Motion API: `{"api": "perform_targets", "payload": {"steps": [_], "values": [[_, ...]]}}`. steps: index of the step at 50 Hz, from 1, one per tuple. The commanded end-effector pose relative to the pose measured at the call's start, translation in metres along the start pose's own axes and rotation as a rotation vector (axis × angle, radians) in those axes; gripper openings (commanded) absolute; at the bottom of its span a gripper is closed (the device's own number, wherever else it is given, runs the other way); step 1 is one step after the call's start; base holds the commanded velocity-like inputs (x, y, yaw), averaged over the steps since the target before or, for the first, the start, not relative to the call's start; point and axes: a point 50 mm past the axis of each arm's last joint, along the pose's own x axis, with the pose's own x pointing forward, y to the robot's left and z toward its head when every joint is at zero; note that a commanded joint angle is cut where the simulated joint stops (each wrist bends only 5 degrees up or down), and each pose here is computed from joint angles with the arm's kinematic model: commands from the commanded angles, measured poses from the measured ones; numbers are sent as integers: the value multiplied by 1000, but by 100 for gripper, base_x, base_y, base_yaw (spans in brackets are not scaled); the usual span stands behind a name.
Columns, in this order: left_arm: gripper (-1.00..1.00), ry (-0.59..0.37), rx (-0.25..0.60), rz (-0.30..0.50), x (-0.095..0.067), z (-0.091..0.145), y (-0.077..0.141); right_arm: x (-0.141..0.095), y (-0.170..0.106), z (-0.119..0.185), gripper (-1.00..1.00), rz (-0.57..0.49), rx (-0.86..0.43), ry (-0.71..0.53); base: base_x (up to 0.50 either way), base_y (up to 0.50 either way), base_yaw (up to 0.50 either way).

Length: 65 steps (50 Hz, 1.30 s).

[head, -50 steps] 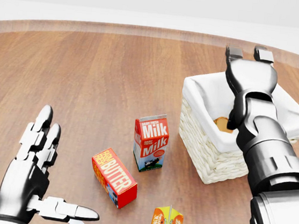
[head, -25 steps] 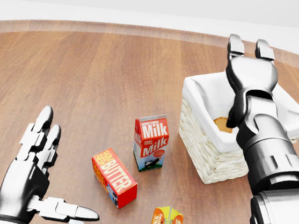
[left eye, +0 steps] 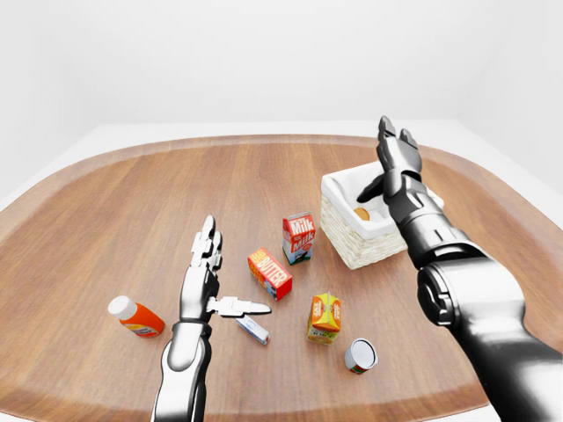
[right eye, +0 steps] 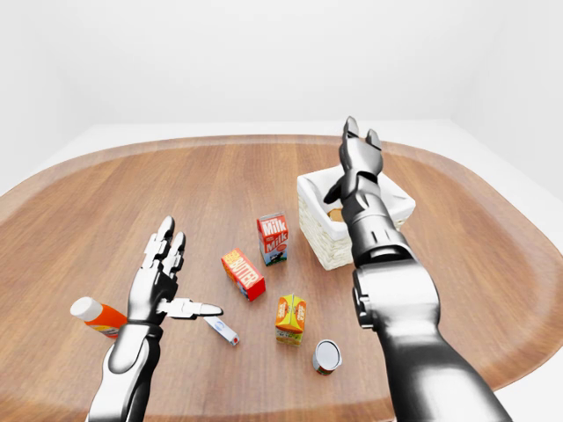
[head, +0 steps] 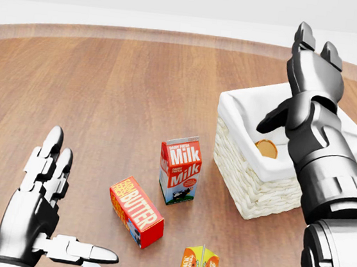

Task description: Pick up the alphabet soup and the tomato sauce, and put them in the basket.

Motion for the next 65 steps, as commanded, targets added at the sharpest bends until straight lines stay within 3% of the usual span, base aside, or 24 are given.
{"api": "perform_targets", "payload": {"steps": [1, 8, 14, 45, 65], "values": [[100, -7, -3, 8, 1, 1, 1, 2, -7, -1, 100, -16, 199, 34, 0, 0, 0], [100, -7, -3, 8, 1, 1, 1, 3, -9, 2, 100, -6, 352, -1, 0, 0, 0], [100, -7, -3, 8, 1, 1, 1, 2, -9, 5, 100, 9, 405, -33, 0, 0, 0], [100, -11, -1, 10, 2, 2, 1, 3, -30, 21, 100, -29, 531, -162, 0, 0, 0], [100, -18, 0, 8, 2, 4, 1, -26, -37, 49, 100, -42, 622, -334, 0, 0, 0]]}}
